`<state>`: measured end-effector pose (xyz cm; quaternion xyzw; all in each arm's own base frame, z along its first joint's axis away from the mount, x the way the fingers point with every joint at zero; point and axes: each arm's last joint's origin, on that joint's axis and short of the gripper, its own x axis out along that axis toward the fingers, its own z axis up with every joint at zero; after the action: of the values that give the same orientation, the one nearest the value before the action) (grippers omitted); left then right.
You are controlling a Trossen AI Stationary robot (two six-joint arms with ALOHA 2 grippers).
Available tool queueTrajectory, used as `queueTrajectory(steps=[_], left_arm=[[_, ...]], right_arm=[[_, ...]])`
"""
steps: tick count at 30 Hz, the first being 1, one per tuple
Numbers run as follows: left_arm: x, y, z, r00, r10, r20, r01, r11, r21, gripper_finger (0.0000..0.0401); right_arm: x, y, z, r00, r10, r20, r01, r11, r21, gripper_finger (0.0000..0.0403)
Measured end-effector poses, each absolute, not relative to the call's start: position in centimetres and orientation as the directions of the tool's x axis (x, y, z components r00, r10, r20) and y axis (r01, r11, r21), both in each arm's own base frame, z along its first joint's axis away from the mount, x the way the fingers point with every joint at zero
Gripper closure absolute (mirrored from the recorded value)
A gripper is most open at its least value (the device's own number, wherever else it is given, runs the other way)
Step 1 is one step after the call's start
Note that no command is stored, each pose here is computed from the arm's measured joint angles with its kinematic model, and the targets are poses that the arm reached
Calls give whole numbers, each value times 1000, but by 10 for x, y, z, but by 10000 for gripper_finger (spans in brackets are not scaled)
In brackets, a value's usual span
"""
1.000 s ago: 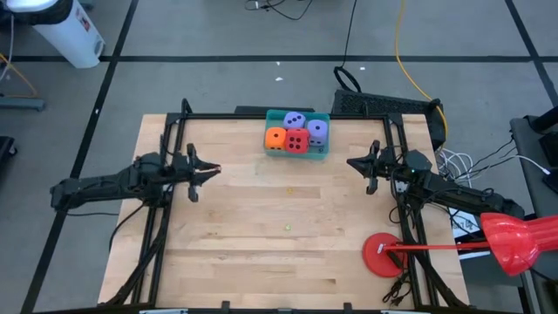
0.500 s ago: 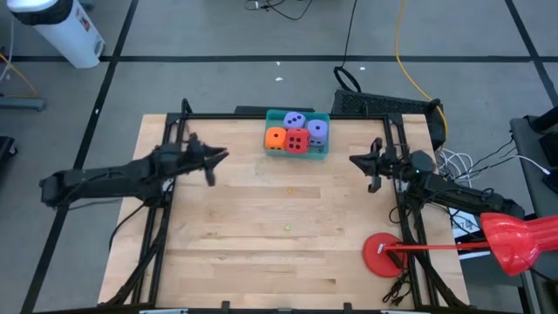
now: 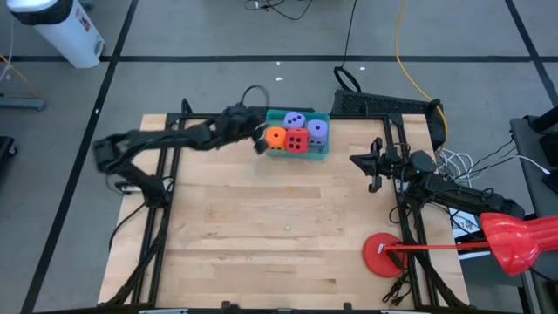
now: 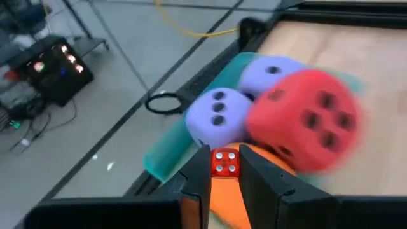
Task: Pick & Place Dice
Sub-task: Put the small red dice into the blue transparent bin, then put the small light green dice into the blue transparent bin
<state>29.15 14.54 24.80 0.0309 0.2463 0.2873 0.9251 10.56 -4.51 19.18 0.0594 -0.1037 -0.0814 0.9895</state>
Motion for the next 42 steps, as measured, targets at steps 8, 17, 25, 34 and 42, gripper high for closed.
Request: queueTrajectory(steps=[8, 17, 25, 34, 42], left_arm=[[331, 203, 228, 685, 537, -492, -587, 807, 63, 329], [354, 226, 185, 661, 340, -669, -495, 867, -49, 282], [352, 224, 197, 677, 337, -654, -493, 868, -63, 80], [339, 215, 223, 636, 388, -667, -520, 854, 1, 38], [300, 163, 329, 786, 389, -480, -439, 899, 10, 140]], right_arm=[[106, -45, 192, 966, -173, 194, 148, 979, 137, 403], [106, -45, 192, 965, -173, 195, 148, 979, 138, 403], [106, -45, 192, 965, -173, 195, 148, 979, 137, 403], [106, -45, 192, 966, -172, 194, 147, 980, 138, 403], [106, -45, 189, 970, -174, 171, 151, 978, 143, 403]])
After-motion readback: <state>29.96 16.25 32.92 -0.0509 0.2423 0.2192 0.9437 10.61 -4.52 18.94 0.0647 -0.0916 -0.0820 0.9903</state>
